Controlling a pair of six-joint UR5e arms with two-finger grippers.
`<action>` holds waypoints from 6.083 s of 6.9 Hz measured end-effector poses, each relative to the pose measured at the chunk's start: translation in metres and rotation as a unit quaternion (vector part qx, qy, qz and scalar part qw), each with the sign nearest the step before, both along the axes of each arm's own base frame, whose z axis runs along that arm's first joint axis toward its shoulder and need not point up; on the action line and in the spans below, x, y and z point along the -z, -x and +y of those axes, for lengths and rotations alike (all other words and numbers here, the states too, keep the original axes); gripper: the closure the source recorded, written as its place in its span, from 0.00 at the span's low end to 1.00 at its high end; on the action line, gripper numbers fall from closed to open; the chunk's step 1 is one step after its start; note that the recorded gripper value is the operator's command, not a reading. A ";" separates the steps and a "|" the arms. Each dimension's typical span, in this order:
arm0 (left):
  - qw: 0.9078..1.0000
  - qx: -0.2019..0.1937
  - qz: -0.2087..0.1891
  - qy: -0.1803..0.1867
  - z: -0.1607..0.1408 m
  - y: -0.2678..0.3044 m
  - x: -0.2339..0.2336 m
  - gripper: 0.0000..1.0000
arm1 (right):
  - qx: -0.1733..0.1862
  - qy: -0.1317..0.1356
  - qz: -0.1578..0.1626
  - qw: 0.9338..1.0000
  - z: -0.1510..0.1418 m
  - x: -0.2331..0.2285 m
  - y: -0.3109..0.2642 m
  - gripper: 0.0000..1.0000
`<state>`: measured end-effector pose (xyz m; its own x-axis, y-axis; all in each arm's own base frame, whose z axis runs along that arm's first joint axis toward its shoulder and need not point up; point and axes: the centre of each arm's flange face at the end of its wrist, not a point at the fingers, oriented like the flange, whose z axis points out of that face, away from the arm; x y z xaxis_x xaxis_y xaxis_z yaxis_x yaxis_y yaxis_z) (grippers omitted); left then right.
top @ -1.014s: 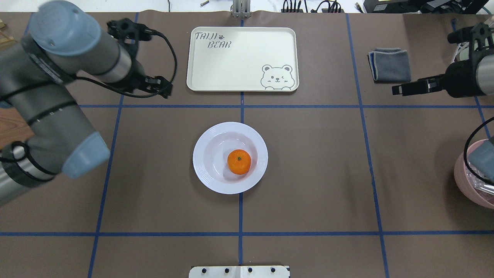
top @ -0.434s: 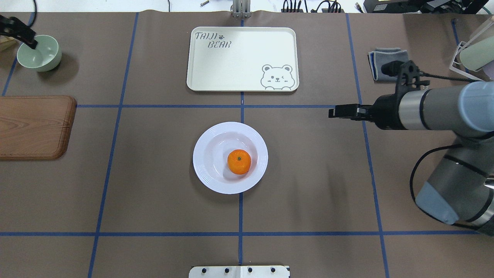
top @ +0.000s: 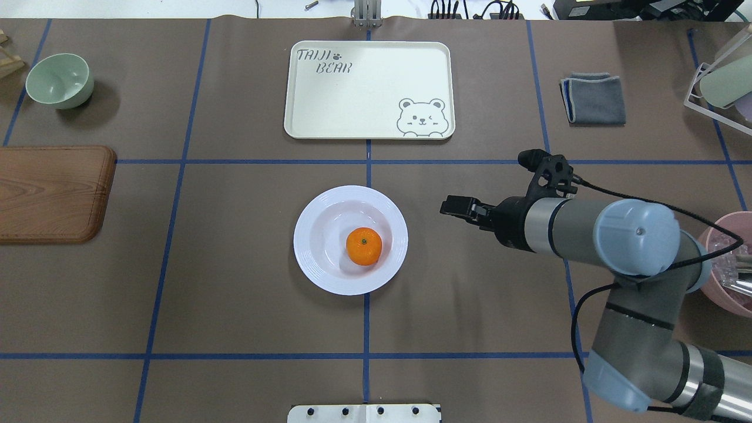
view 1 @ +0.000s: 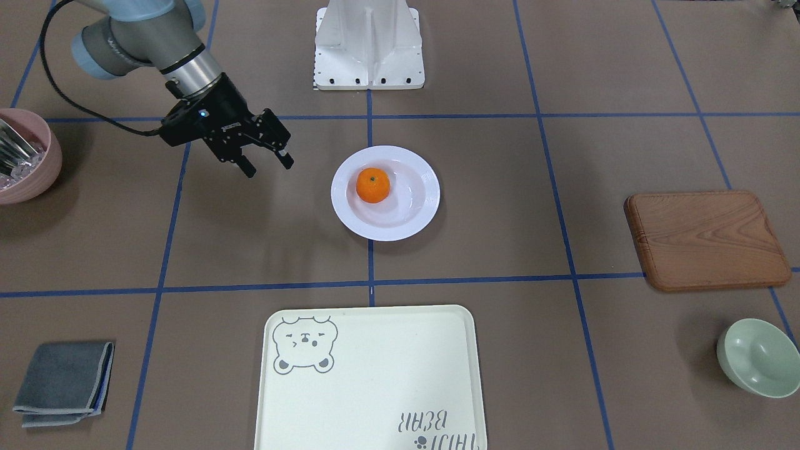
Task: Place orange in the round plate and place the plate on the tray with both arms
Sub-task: 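Retract the left arm while the right gripper reaches to the plate rim, then grasp the rim of the white plate nearest the right gripper, then lift the plate with the orange and tilt it with the right gripper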
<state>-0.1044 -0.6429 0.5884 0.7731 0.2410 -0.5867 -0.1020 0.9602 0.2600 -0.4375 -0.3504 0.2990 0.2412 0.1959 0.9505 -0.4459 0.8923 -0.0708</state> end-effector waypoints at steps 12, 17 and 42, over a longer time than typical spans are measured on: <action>0.999 0.020 0.004 0.032 0.045 0.044 -0.067 0.02 | -0.080 0.080 0.046 0.992 0.064 0.027 0.145 0.54; 0.999 0.021 0.004 0.035 0.047 0.043 -0.070 0.02 | -0.085 0.083 0.050 0.992 0.056 0.028 0.158 0.56; 0.999 0.020 0.006 0.035 0.053 0.041 -0.073 0.02 | -0.151 0.108 -0.040 0.982 -0.009 0.095 0.102 1.00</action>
<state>-0.1458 -0.5896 0.6611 0.7746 0.1677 -0.6098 -0.0604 0.9794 0.1925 -0.5395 -0.3590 0.2036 0.0672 0.4468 0.8921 -0.6735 0.6800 -0.2898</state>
